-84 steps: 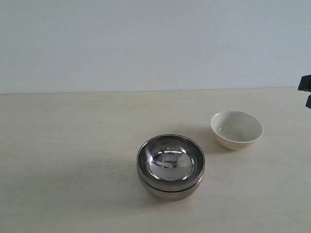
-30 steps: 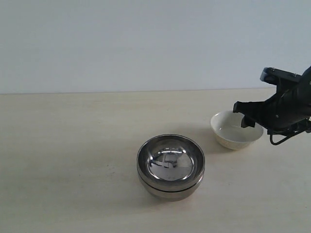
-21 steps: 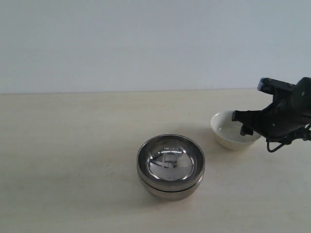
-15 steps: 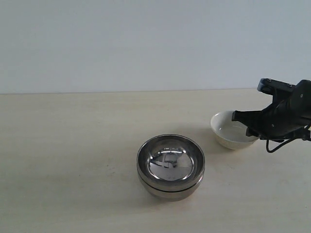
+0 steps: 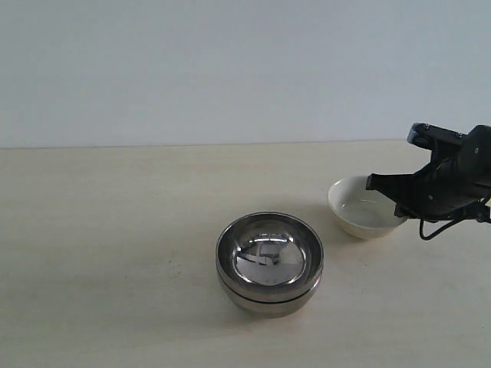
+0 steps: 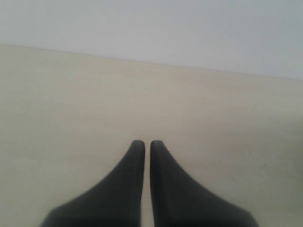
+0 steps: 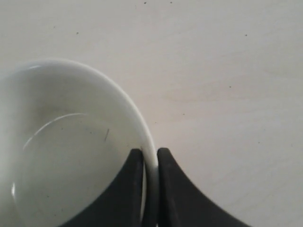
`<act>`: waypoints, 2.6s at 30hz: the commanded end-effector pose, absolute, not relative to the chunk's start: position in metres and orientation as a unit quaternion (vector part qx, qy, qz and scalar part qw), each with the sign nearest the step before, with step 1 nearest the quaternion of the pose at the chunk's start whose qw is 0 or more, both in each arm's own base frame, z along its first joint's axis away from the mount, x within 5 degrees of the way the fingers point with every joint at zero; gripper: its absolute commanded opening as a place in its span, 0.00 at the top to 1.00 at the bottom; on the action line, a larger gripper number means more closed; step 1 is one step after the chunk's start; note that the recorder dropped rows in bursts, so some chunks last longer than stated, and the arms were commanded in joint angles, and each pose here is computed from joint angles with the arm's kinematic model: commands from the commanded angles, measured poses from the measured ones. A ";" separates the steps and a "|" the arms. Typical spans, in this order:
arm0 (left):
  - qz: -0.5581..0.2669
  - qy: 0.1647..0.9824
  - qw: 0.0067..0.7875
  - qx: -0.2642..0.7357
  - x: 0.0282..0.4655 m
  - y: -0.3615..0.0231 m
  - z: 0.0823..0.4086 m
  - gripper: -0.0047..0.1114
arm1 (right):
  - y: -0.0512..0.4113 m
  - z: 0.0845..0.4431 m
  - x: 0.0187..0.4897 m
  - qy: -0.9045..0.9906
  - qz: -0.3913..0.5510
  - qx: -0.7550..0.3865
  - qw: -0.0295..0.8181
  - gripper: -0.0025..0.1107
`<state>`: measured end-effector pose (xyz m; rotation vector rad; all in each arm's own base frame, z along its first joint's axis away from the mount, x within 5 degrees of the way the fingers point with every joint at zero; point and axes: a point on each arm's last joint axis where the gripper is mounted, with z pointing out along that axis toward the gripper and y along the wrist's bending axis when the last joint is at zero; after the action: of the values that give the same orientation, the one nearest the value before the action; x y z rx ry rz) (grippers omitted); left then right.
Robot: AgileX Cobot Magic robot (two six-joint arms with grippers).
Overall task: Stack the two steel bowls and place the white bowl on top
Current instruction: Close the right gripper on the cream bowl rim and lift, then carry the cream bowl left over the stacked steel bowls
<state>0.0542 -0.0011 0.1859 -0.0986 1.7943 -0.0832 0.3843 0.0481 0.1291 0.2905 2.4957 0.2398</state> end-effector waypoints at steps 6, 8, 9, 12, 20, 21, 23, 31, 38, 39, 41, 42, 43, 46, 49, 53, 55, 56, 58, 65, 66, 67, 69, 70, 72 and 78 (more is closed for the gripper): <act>-0.038 0.778 0.625 -0.049 0.054 -0.001 0.186 0.93 | 0.047 0.156 0.377 0.944 0.099 0.104 0.298 0.98; -0.038 0.778 0.625 -0.049 0.054 -0.001 0.186 0.93 | 0.048 0.167 0.374 0.942 0.104 0.104 0.301 0.98; -0.038 0.778 0.625 -0.049 0.054 -0.001 0.186 0.93 | 0.048 0.172 0.372 0.942 0.105 0.104 0.302 0.98; -0.038 0.778 0.625 -0.049 0.054 -0.001 0.186 0.93 | 0.046 0.183 0.362 0.938 0.108 0.104 0.314 0.98; -0.038 0.778 0.625 -0.049 0.054 -0.001 0.186 0.93 | 0.043 0.208 0.328 0.930 0.116 0.110 0.332 0.98; -0.038 0.778 0.625 -0.049 0.054 -0.001 0.186 0.93 | 0.042 0.211 0.324 0.929 0.117 0.111 0.333 0.98; -0.038 0.778 0.625 -0.049 0.054 -0.001 0.186 0.93 | 0.041 0.215 0.313 0.929 0.118 0.110 0.334 0.98; -0.038 0.778 0.625 -0.049 0.054 -0.001 0.186 0.93 | 0.038 0.231 0.278 0.923 0.124 0.108 0.348 0.98; -0.038 0.778 0.625 -0.049 0.054 -0.001 0.186 0.93 | 0.049 0.244 0.267 0.919 0.165 0.106 0.341 0.98; -0.038 0.778 0.625 -0.049 0.054 -0.001 0.186 0.93 | 0.054 0.245 0.267 0.919 0.170 0.098 0.343 0.98; -0.038 0.778 0.625 -0.049 0.054 -0.001 0.186 0.93 | 0.063 0.246 0.266 0.916 0.178 0.086 0.349 0.98; -0.038 0.778 0.625 -0.049 0.054 -0.001 0.186 0.93 | 0.067 0.246 0.266 0.915 0.181 0.080 0.352 0.98; -0.038 0.778 0.625 -0.049 0.054 -0.001 0.186 0.93 | 0.072 0.247 0.265 0.913 0.185 0.073 0.356 0.98; -0.038 0.778 0.625 -0.049 0.054 -0.001 0.186 0.93 | 0.085 0.249 0.263 0.909 0.196 0.057 0.363 0.98; -0.038 0.778 0.625 -0.049 0.054 -0.001 0.186 0.93 | 0.098 0.249 0.260 0.907 0.208 0.041 0.363 0.98; -0.038 0.778 0.625 -0.049 0.054 -0.001 0.186 0.93 | 0.111 0.246 0.257 0.909 0.215 0.022 0.356 0.98; -0.038 0.778 0.625 -0.049 0.054 -0.001 0.186 0.93 | 0.115 0.244 0.256 0.910 0.217 0.018 0.352 0.98; -0.038 0.778 0.625 -0.049 0.054 -0.001 0.186 0.93 | 0.117 0.243 0.257 0.910 0.217 0.016 0.352 0.98; -0.038 0.778 0.625 -0.049 0.054 -0.001 0.186 0.93 | 0.119 0.241 0.256 0.912 0.218 0.013 0.347 0.98; -0.038 0.779 0.624 -0.049 0.054 -0.001 0.185 0.93 | 0.126 0.231 0.258 0.918 0.216 0.009 0.332 0.98; -0.038 0.779 0.624 -0.049 0.054 -0.001 0.185 0.93 | 0.126 0.231 0.258 0.919 0.216 0.009 0.331 0.98; -0.038 0.779 0.624 -0.049 0.054 -0.001 0.185 0.93 | 0.126 0.229 0.259 0.920 0.214 0.009 0.329 0.98; -0.038 0.779 0.624 -0.049 0.054 -0.001 0.185 0.93 | 0.127 0.227 0.260 0.920 0.214 0.011 0.328 0.98; -0.038 0.779 0.624 -0.049 0.054 -0.001 0.185 0.93 | 0.127 0.227 0.261 0.920 0.214 0.012 0.328 0.98; -0.038 0.779 0.624 -0.049 0.054 -0.001 0.185 0.93 | 0.127 0.226 0.261 0.920 0.214 0.011 0.329 0.98; -0.038 0.779 0.624 -0.049 0.054 -0.001 0.185 0.93 | 0.133 0.223 0.261 0.920 0.214 0.003 0.329 0.98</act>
<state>0.0542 -0.0011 0.1859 -0.0986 1.7943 -0.0832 0.2614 0.1281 0.2229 0.0290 2.4261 0.5604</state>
